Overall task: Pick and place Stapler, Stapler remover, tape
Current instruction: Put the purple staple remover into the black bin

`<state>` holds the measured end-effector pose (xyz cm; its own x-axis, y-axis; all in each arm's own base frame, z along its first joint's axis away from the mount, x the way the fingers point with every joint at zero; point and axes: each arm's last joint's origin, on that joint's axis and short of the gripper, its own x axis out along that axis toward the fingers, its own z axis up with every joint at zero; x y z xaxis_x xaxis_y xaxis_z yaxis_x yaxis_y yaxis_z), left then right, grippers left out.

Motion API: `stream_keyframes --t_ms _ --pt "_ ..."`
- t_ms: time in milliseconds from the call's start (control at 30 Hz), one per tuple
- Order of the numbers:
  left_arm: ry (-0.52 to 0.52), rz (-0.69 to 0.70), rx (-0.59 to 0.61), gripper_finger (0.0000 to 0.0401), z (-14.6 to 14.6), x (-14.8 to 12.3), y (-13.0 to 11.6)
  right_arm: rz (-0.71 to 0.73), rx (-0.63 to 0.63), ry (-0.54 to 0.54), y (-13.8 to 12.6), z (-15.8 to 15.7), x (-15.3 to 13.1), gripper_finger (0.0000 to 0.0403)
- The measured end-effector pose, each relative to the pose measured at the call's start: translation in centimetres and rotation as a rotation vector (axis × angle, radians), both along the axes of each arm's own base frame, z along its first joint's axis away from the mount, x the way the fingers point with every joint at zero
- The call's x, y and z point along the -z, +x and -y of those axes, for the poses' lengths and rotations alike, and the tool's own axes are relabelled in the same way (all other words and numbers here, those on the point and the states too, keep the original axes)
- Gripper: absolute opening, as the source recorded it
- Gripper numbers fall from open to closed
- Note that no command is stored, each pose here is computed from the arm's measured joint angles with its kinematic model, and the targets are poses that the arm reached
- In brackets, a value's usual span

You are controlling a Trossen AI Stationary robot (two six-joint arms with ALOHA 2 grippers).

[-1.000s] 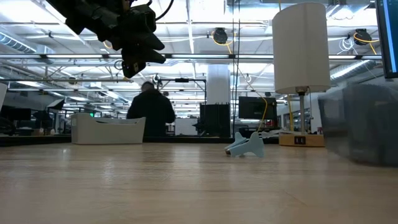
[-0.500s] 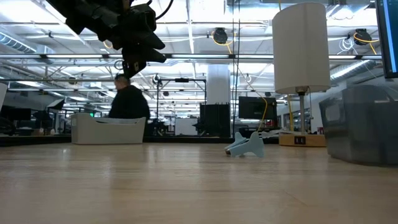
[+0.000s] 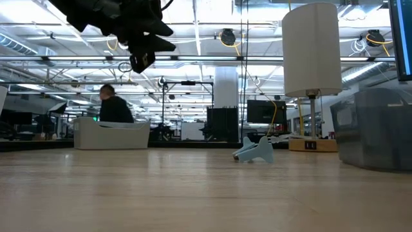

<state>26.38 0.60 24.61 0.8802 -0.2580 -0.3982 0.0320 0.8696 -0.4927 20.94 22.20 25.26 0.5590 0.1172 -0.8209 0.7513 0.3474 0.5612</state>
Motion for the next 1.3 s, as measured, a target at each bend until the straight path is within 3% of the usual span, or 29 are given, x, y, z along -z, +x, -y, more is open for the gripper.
stream_keyframes --t_ms 400,700,867,1167,1300 --pt "-0.011 0.012 0.09 0.0113 2.1 -0.1 0.0 0.311 -0.191 -0.228 8.4 7.0 -2.0 0.0028" --pt "-0.029 -0.013 0.194 0.0113 3.8 0.1 -0.3 0.392 -0.272 -0.317 11.3 12.5 -2.7 0.0028" --pt "-0.018 -0.067 0.2 0.0113 4.1 0.6 -0.6 0.177 -0.293 -0.23 9.0 13.5 -2.3 0.0028" --pt "0.104 -0.082 0.137 0.0113 3.8 0.9 -0.6 -0.306 -0.047 -0.184 0.3 14.6 -3.7 0.0028" --pt "0.13 -0.071 0.113 0.0113 3.3 0.9 -0.5 -0.449 -0.033 -0.116 -0.9 14.4 -3.4 0.0028"
